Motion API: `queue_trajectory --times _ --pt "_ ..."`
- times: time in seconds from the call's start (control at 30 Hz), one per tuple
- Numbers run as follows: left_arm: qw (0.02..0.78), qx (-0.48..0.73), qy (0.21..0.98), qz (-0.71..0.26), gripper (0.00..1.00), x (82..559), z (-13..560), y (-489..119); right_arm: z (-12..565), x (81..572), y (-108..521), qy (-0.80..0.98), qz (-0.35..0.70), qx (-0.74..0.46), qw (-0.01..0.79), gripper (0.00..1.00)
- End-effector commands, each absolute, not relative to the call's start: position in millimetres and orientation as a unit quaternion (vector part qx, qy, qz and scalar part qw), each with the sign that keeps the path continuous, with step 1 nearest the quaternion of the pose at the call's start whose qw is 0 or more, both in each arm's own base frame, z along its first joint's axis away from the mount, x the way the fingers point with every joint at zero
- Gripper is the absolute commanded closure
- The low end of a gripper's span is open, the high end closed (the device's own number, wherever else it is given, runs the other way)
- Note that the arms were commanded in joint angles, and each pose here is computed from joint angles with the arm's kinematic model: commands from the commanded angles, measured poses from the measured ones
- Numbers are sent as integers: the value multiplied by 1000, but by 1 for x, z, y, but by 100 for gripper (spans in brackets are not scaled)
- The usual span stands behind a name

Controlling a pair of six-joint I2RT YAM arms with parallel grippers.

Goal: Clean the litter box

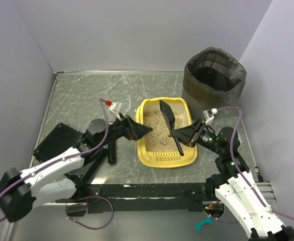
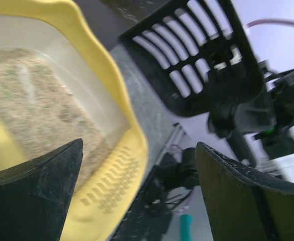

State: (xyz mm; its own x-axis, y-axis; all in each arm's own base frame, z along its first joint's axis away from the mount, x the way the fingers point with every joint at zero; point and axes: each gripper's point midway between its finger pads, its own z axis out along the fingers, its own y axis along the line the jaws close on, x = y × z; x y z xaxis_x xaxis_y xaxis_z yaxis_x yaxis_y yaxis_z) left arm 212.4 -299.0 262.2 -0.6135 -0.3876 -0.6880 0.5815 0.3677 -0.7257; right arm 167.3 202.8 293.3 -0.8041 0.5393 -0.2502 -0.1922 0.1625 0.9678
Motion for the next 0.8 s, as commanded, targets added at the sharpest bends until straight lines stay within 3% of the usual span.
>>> queue_trajectory --times 0.0,0.4,0.6,0.7,0.77 --pt "433 66 617 -654 3 204 341 -335 329 148 198 647 697 132 280 100" --pt "401 33 616 -677 4 210 344 -375 353 125 197 590 765 121 229 100" --pt "386 -1 620 -683 24 219 348 -388 351 125 195 583 768 131 231 100" --pt "378 -6 615 -692 39 221 350 -394 353 123 194 579 773 126 227 100" --pt "373 -7 607 -702 65 220 351 -396 348 124 196 594 763 131 222 100"
